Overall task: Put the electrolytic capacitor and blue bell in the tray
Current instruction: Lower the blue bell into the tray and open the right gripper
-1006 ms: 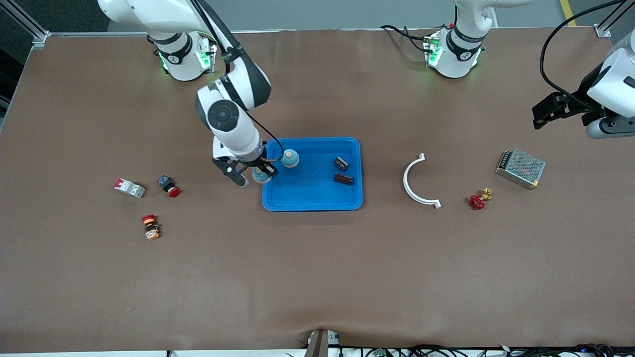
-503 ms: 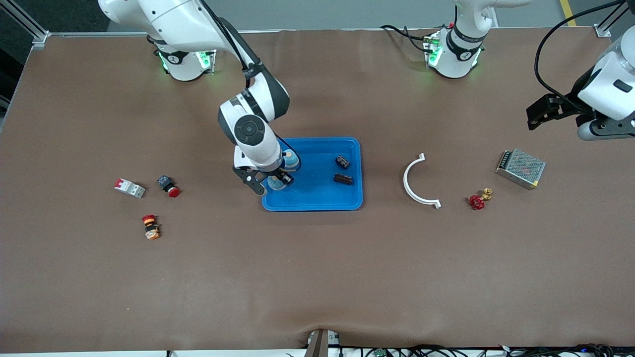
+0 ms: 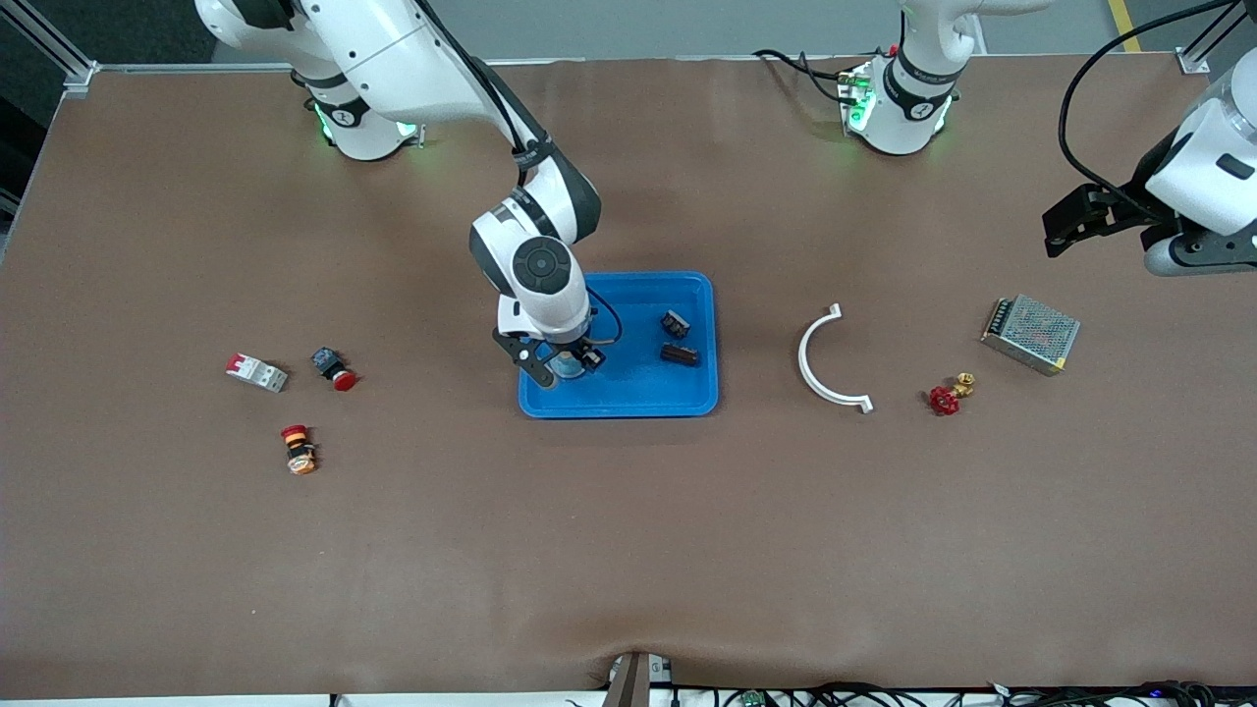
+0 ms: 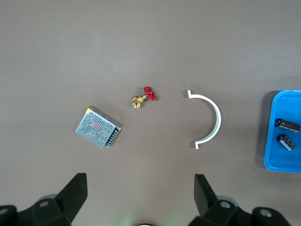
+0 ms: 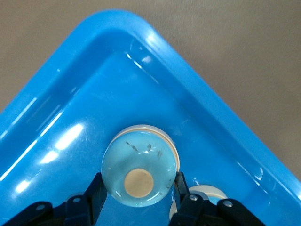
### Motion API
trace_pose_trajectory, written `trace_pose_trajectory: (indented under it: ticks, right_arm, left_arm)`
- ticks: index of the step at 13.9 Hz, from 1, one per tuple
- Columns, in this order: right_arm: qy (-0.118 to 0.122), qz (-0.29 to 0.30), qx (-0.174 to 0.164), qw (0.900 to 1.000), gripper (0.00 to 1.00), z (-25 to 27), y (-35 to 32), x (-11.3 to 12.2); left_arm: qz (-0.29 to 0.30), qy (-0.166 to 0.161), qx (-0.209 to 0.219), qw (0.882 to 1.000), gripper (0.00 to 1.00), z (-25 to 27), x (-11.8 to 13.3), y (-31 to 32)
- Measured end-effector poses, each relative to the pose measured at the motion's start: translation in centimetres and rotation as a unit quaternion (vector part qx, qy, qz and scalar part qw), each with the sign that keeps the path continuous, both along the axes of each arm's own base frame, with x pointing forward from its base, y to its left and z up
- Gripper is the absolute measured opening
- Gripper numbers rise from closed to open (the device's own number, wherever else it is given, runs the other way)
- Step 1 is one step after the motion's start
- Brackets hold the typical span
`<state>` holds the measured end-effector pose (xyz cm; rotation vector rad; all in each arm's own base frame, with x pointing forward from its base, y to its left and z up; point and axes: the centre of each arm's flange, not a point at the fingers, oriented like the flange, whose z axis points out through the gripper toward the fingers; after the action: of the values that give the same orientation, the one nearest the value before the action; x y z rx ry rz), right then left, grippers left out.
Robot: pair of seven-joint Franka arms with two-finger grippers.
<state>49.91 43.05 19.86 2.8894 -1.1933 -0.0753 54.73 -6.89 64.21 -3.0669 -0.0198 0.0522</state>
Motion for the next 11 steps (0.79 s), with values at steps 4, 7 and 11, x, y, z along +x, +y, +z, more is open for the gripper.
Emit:
trace_pose_trajectory:
  ticks: [4, 7, 11]
  right_arm:
    - [0.001, -0.001, -0.002, 1.000, 0.63, -0.3, 0.7, -0.7]
    - [-0.001, -0.005, -0.002, 1.000, 0.63, -0.8, 1.0, -0.9]
    - [-0.005, -0.008, -0.003, 1.000, 0.63, -0.9, 1.3, -0.7]
  left_arm:
    - [0.000, -0.004, -0.001, 1.000, 1.00, 0.4, -0.1, 0.1]
    - [0.001, -0.005, -0.001, 1.000, 1.00, 0.4, -0.1, 0.1]
    - [0.001, -0.005, -0.001, 1.000, 1.00, 0.4, -0.1, 0.1]
